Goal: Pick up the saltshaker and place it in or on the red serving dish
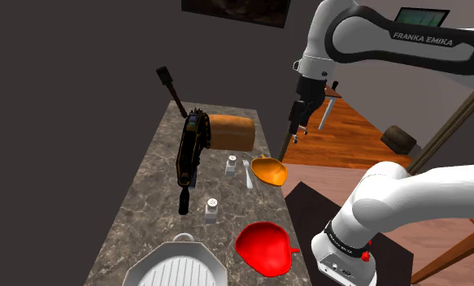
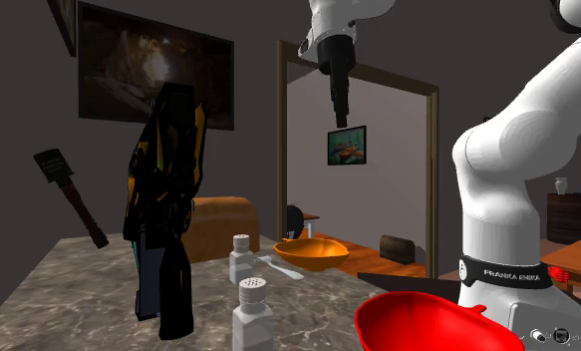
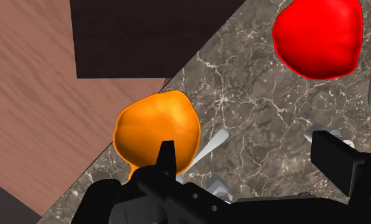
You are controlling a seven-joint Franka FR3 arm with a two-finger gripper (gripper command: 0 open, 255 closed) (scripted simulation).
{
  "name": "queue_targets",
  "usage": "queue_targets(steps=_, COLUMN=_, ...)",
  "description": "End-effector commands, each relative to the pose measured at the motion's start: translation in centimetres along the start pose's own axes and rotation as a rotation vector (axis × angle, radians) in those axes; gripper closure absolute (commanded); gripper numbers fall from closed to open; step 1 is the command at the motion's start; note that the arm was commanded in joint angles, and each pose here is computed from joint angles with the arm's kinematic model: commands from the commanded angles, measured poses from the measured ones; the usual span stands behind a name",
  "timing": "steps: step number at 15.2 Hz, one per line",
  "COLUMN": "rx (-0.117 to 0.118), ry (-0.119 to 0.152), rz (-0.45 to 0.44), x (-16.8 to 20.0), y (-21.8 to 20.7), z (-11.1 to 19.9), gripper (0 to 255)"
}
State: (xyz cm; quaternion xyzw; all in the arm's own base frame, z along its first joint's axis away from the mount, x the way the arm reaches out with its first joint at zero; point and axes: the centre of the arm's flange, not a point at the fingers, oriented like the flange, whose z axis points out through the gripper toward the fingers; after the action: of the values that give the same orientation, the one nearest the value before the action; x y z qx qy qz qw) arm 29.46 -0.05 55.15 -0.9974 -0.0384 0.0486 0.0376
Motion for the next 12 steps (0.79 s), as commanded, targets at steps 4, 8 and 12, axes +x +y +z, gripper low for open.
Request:
queue_targets(steps=4, rx=-0.009, ry=0.011, rz=0.008, x=2.8, y=-0.5, z=2.6, gripper=0)
queue_targets(steps=8, rx=-0.021, ry=0.026, rz=0.018, x=6.6, y=-1.1, z=6.0, gripper=0)
queue_targets(steps=12, rx=-0.033, ry=0.041, rz=0.028, x=10.4, y=-1.6, z=9.4, gripper=0)
